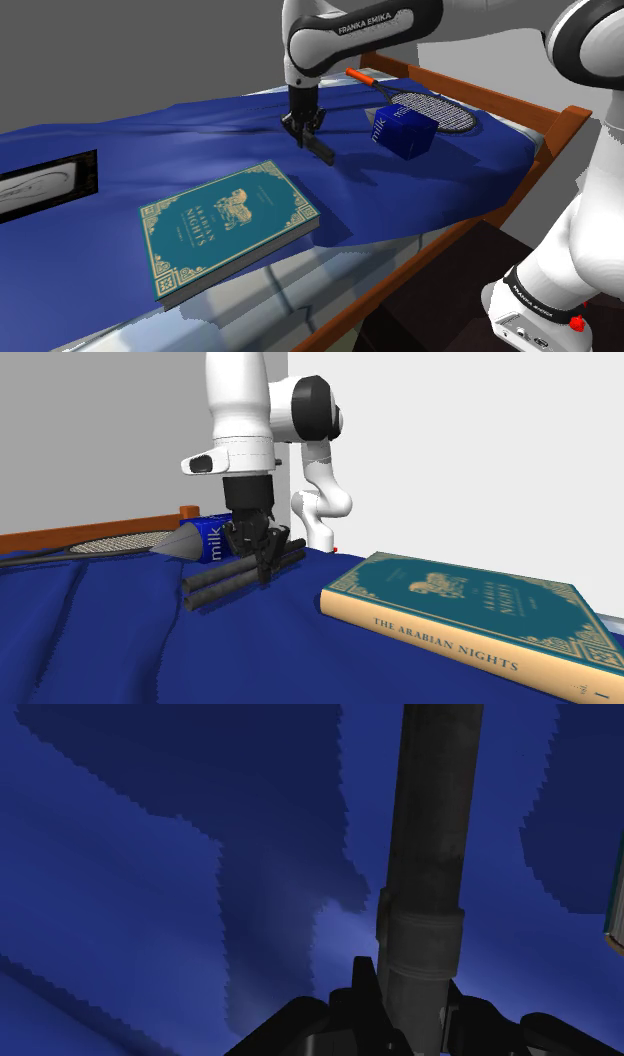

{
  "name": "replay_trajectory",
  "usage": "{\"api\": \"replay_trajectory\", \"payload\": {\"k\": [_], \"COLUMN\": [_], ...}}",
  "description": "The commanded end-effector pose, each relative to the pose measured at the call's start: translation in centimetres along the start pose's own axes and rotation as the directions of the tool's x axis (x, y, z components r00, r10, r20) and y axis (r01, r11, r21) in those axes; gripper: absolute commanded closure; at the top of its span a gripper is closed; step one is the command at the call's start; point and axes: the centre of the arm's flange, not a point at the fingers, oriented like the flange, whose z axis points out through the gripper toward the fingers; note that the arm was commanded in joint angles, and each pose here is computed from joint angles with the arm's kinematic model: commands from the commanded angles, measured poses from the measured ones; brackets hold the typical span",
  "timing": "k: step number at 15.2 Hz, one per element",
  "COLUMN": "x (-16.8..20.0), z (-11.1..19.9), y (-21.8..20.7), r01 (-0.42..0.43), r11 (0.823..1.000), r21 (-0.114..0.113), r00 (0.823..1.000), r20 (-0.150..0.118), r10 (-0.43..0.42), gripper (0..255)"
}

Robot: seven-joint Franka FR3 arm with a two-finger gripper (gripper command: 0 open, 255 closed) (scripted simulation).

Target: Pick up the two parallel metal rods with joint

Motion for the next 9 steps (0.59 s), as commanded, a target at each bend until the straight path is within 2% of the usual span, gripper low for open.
{"api": "replay_trajectory", "payload": {"k": [1, 9], "x": [0.1, -0.1], "z": [-1.1, -4.9], "y": [-0.1, -0.2], "r01": [0.000, 0.000], "r11": [1.000, 1.000], "r21": [0.000, 0.000], "r00": [1.000, 1.000], "r20": [0.000, 0.000], "r10": [0.000, 0.000], "gripper": [255, 255]}}
